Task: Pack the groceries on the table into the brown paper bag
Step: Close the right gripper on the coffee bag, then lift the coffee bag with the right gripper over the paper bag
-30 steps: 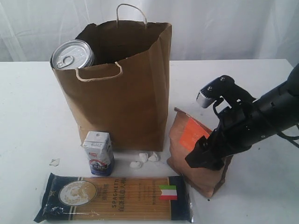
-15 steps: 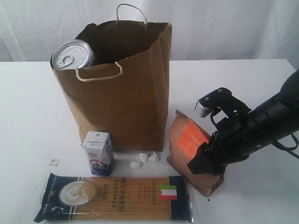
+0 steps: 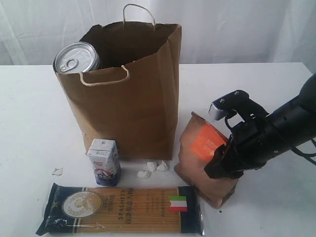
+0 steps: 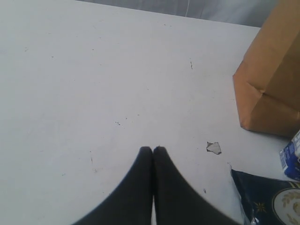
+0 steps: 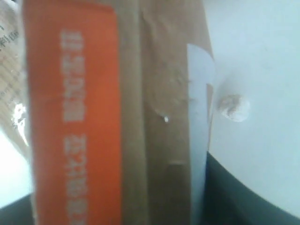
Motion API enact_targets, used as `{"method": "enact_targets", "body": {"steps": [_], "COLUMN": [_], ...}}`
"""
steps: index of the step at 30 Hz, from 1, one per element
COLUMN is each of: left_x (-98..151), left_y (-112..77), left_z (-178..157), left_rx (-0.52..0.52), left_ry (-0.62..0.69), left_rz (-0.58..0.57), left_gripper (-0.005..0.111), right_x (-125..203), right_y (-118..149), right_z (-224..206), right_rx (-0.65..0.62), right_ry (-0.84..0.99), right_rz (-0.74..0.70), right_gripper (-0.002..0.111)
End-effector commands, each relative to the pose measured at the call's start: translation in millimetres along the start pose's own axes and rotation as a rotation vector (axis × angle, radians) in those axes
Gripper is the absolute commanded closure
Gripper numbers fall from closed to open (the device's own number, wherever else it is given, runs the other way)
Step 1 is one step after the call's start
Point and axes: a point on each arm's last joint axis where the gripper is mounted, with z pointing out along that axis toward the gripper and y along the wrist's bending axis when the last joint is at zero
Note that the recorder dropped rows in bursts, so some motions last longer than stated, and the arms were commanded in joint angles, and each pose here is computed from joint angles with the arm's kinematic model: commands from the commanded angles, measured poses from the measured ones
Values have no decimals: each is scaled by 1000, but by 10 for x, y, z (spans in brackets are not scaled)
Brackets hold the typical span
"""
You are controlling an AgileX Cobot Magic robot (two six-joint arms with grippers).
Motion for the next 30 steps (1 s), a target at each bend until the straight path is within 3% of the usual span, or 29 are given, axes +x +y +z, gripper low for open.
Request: {"method": "enact_targets", "body": {"steps": [1,8,14,23,30], "left_x": [-1,-3,-9,-23,39], "left_y": [-1,0,0,1,17], "left_z": [1,1,1,1,26], "left_rx": [2,2,2,0,-7], "left_ry": [-13,-15,-22,-38,-17], "left_rz": [-14,-14,-14,-10,1], "left_gripper": [107,107,107,107,107], "right_x": [-51,-164,-176,-161,-379], "right_y": [121,231,340,748,1075], "right_z": [-203,-544,-817,-1306,-1710], "right_rx": [-40,17,48,-120,-350], "right_ry": [-14,-116,-152,-203,-503], "right_rz": [-22,-90,-41,-48,11], "right_gripper": [108,108,108,108,108]}}
